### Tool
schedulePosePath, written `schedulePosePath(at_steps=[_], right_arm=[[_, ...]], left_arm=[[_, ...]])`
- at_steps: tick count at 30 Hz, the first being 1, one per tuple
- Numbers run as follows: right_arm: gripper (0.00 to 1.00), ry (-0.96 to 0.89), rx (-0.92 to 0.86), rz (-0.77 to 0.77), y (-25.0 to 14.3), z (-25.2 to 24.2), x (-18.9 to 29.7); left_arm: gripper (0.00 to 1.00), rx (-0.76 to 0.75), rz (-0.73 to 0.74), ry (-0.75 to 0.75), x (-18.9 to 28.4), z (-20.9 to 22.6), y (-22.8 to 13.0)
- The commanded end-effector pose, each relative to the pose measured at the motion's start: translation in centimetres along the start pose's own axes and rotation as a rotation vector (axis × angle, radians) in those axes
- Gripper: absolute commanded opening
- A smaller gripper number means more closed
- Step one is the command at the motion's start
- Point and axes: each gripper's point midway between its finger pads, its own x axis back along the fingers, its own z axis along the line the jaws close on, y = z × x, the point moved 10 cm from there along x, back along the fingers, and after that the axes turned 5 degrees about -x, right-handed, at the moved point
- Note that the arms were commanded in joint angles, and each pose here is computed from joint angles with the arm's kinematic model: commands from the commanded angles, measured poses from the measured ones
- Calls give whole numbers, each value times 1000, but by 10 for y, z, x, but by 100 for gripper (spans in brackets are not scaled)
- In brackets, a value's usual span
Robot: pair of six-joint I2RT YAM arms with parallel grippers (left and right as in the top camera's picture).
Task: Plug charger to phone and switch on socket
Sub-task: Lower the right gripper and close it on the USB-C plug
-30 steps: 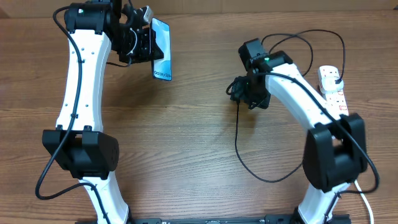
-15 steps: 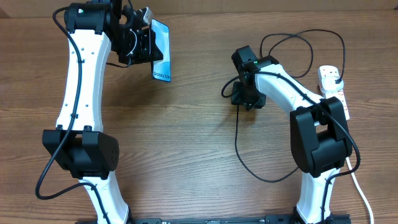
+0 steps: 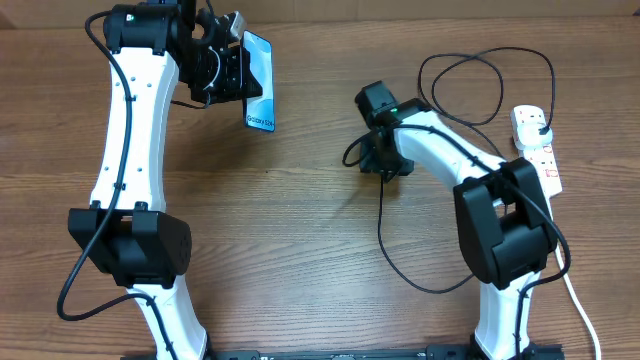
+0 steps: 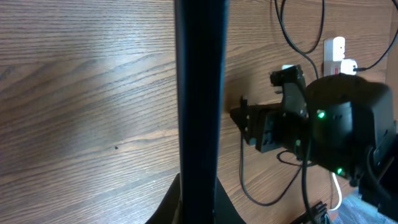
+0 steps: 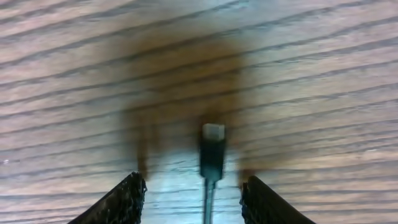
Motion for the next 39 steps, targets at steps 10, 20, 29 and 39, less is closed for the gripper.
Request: schedulePosePath(at_steps=[10, 20, 29, 39], right_arm=[[44, -40, 18, -16, 2, -6, -3], [44, -42, 26, 11, 0, -5, -14], [31, -57, 25, 34, -2, -6, -22], [25, -57, 21, 33, -2, -7, -23]], left_arm=[[4, -5, -14, -11, 5, -5, 0], [4, -3, -11, -11, 5, -5, 0], [4, -3, -11, -11, 5, -5, 0], [5, -3, -10, -11, 5, -5, 0]])
